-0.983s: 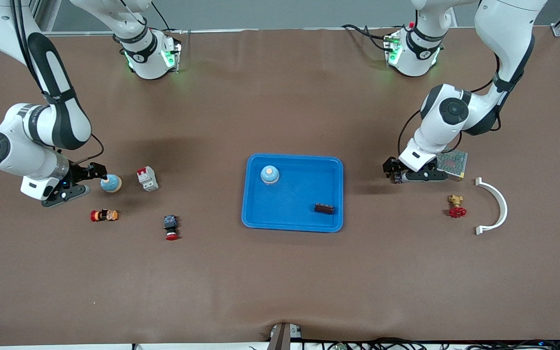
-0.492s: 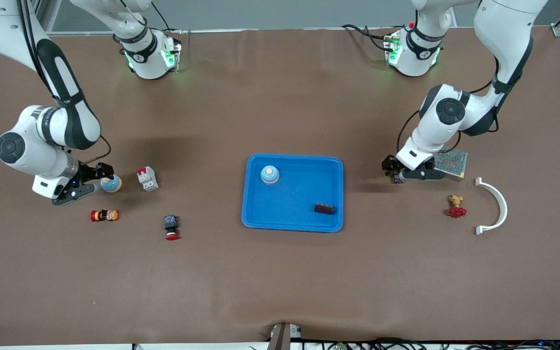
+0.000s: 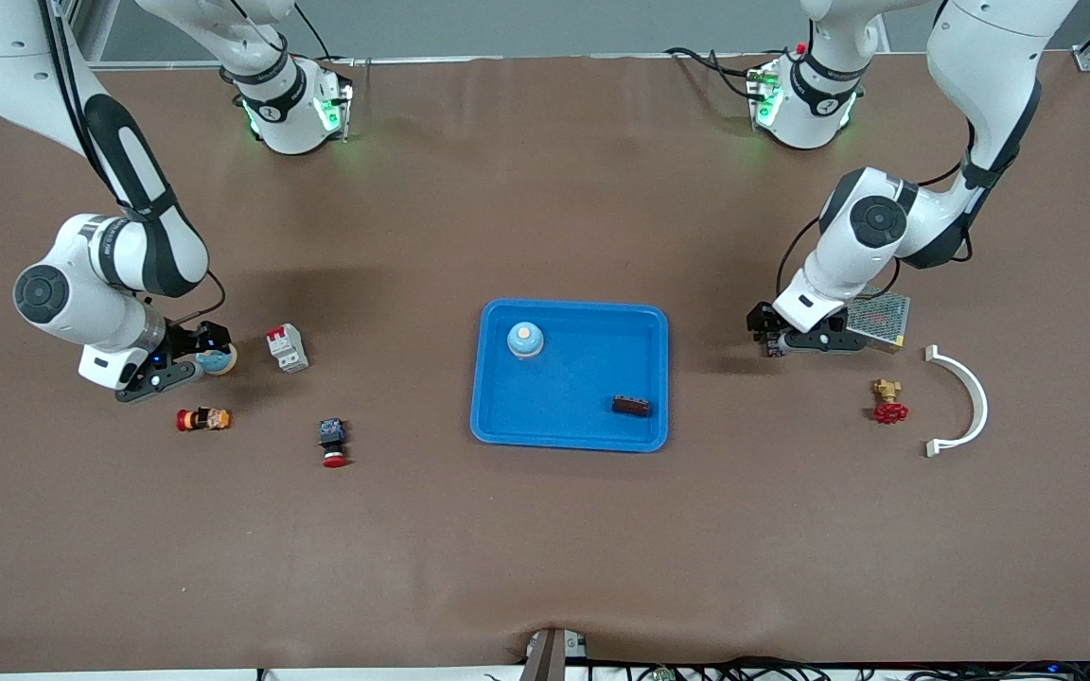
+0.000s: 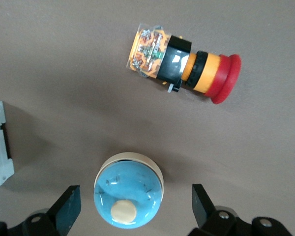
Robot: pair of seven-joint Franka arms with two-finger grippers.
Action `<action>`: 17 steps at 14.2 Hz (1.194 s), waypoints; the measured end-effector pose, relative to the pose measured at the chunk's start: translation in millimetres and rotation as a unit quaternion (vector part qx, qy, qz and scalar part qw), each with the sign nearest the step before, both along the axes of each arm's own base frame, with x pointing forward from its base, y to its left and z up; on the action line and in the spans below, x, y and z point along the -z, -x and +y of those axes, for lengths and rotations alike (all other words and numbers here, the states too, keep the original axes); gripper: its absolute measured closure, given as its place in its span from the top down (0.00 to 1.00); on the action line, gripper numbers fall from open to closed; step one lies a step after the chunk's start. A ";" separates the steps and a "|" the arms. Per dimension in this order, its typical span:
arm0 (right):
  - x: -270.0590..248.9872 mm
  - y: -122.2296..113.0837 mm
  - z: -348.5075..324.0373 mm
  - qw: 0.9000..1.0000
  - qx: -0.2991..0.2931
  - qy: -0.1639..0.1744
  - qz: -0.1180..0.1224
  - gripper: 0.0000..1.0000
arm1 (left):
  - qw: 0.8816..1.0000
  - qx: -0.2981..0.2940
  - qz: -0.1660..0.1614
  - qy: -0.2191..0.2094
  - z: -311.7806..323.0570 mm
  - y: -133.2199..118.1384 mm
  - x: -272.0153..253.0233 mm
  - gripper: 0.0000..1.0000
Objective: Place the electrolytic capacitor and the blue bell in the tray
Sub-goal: 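Grip the capacitor with the left gripper while the right gripper grips the bell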
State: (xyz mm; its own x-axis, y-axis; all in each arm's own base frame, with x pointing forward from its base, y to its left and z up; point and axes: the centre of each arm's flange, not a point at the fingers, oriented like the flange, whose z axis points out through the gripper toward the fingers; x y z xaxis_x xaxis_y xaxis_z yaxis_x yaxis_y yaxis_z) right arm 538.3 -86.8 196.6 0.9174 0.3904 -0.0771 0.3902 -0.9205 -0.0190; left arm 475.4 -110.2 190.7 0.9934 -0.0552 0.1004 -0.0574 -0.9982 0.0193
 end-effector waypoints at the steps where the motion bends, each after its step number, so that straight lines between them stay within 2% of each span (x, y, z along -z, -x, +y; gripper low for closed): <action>1: 3.3 0.5 0.2 1.000 0.000 0.000 -0.002 1.00 | 1.000 -0.001 0.000 -0.001 2.8 -0.6 0.1 1.00; 17: 28.2 4.4 0.7 1.000 -0.010 0.000 0.001 1.00 | 1.000 -0.026 0.001 0.010 -7.4 -5.6 5.5 0.96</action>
